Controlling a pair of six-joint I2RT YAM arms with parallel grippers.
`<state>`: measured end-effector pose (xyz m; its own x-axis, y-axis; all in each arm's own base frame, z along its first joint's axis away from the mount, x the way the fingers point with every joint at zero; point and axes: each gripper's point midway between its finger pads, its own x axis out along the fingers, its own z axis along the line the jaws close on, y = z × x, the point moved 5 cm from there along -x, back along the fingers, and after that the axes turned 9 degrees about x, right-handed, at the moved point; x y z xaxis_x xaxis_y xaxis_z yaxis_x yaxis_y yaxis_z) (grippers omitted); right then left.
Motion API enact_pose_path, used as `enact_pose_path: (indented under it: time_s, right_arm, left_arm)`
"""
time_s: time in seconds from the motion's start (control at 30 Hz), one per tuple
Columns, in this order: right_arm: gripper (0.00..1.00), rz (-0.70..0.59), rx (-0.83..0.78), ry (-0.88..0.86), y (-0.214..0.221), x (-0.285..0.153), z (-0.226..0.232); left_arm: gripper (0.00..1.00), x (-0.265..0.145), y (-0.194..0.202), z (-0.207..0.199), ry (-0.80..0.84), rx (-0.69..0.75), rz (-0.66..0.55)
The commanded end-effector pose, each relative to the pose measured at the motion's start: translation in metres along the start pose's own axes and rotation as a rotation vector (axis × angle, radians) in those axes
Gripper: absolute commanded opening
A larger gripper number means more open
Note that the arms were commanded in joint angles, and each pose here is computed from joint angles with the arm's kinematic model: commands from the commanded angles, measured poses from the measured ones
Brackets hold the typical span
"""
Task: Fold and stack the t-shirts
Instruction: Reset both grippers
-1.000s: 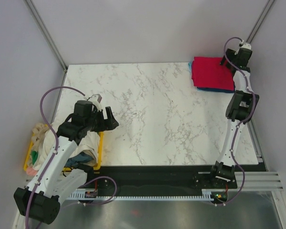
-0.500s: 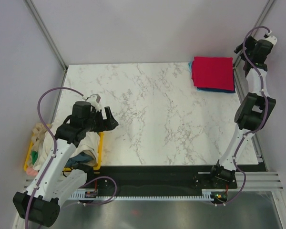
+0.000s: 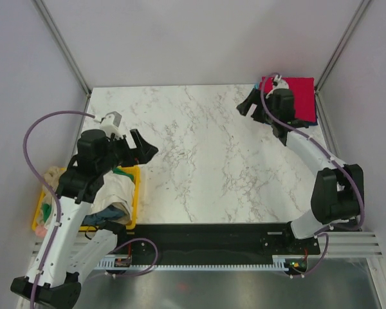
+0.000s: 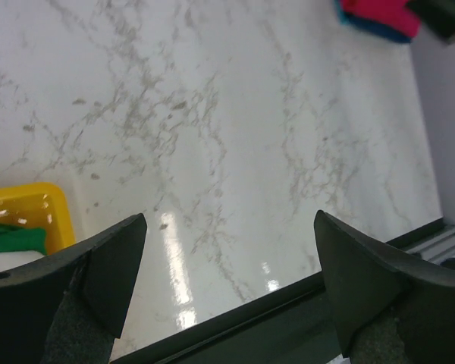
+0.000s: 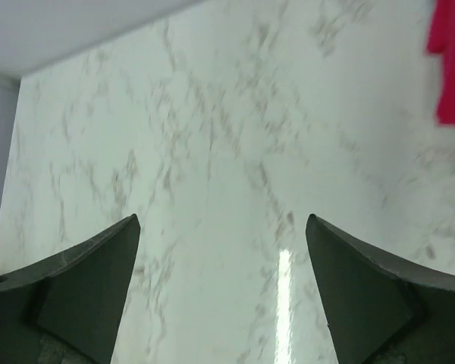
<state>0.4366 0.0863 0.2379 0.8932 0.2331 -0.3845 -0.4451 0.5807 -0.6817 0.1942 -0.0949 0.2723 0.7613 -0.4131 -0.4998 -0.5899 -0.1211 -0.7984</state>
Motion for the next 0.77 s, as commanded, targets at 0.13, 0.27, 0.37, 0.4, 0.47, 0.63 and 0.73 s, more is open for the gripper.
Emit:
enact_pose_path:
  time_s: [0.13, 0.27, 0.37, 0.4, 0.47, 0.63, 0.73]
  right_arm:
    - [0.98, 0.177, -0.031, -0.101, 0.098, -0.051, 0.007]
    - [0.98, 0.239, -0.039, -0.089, 0.137, -0.079, -0.010]
    - [0.98, 0.275, -0.037, -0.095, 0.162, -0.101, -0.019]
    - [0.98, 0.298, -0.027, -0.080, 0.176, -0.107, -0.027]
    - [0.98, 0.280, -0.018, -0.109, 0.178, -0.119, -0.024]
    - [0.98, 0.251, -0.004, -0.139, 0.185, -0.136, -0.024]
    - [0.98, 0.256, -0.013, -0.137, 0.186, -0.134, -0.021]
  left_arm:
    - [1.00, -0.065, -0.115, -0.082, 0.382, -0.138, -0.356]
    - [1.00, -0.090, -0.143, -0.103, 0.484, -0.224, -0.395]
    - [1.00, -0.103, -0.157, -0.107, 0.493, -0.301, -0.444]
    - [1.00, -0.107, -0.160, -0.109, 0.497, -0.321, -0.455]
    - [1.00, -0.115, -0.162, -0.113, 0.524, -0.366, -0.450]
    - [1.00, -0.142, -0.168, -0.123, 0.580, -0.396, -0.482]
    - [1.00, -0.152, -0.169, -0.124, 0.580, -0.392, -0.517]
